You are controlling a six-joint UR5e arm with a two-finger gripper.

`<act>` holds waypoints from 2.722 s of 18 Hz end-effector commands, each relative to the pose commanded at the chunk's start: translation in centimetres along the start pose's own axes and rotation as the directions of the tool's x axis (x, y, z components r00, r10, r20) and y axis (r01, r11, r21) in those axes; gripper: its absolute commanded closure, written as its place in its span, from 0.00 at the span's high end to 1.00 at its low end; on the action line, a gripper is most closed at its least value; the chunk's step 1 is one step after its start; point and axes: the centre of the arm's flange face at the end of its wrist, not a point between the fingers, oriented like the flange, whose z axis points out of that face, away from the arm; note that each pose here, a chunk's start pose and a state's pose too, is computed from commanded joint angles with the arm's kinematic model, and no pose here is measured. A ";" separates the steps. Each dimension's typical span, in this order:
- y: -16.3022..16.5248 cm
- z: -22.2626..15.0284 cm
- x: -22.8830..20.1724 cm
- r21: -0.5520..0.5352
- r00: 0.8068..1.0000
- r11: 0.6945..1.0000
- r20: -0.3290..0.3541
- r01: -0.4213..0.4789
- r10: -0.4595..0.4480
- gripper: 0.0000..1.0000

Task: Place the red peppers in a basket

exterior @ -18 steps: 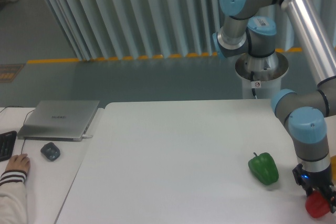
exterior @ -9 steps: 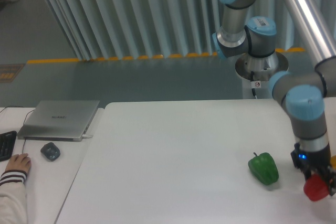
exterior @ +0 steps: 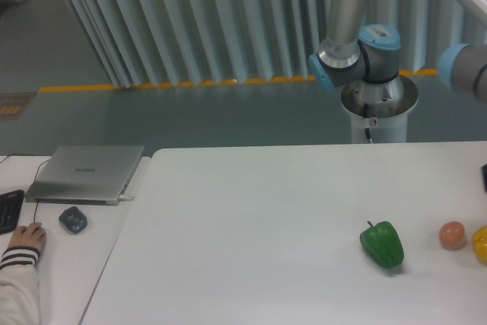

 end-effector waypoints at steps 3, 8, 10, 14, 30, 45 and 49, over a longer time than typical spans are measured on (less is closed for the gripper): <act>2.4 2.3 -1.4 -0.001 0.999 0.999 -0.005 -0.041 0.041 0.42; 5.1 5.0 -2.3 -0.012 0.996 0.996 0.000 -0.093 0.093 0.42; 5.5 5.2 -2.0 -0.013 0.994 0.994 -0.007 -0.110 0.110 0.42; 7.6 6.2 -1.0 -0.022 0.980 0.980 -0.040 -0.197 0.196 0.45; 8.0 7.3 -0.3 -0.024 0.970 0.971 -0.057 -0.238 0.237 1.00; -4.7 -0.2 6.5 0.057 0.920 0.923 -0.076 -0.380 0.384 1.00; -7.4 -2.1 8.6 0.080 0.897 0.904 -0.112 -0.421 0.428 1.00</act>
